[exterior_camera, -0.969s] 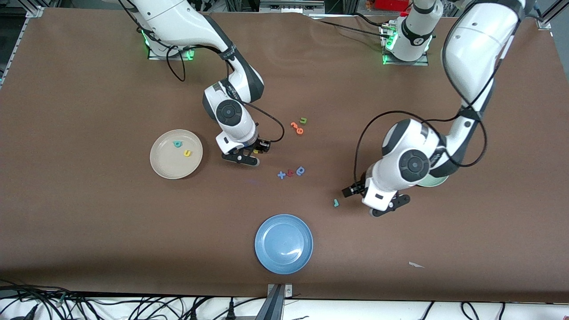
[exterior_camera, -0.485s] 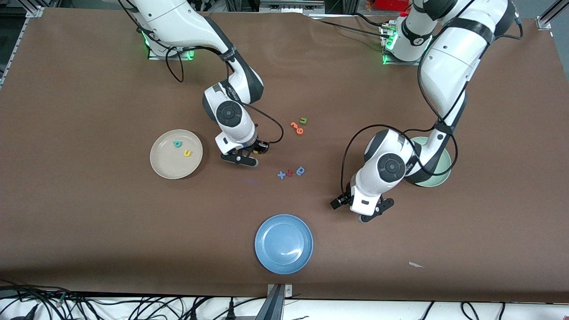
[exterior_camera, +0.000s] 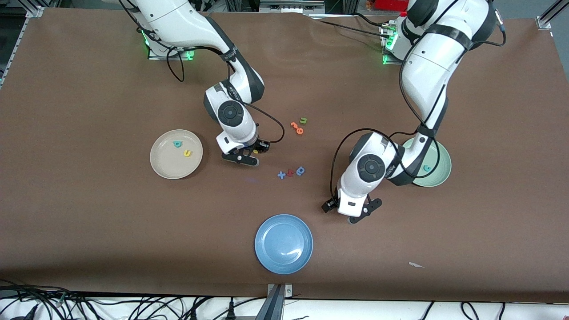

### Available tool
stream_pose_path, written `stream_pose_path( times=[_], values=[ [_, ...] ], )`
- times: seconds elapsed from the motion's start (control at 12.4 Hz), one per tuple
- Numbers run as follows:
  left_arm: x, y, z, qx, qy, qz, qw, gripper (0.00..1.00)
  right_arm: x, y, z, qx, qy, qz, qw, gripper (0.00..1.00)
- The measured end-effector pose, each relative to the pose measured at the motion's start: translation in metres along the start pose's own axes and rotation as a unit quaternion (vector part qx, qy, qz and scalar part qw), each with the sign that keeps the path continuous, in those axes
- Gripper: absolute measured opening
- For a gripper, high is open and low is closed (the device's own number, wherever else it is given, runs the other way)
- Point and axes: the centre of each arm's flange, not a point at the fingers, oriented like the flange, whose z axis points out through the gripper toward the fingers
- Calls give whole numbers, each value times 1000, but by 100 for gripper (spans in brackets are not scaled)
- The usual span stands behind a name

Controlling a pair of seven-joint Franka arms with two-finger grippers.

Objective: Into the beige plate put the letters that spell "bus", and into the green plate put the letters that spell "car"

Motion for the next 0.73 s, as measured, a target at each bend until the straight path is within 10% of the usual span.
stream_pose_path(
  times=[0.32, 0.73],
  values=[
    [-6, -1, 8, 16, -6, 3, 1000, 89, 1, 0, -1, 2, 3, 2, 1000, 22],
    [-4, -2, 7, 19, -5, 2, 1000, 46, 18, 11, -26, -14, 7, -4, 1000, 22]
  ],
)
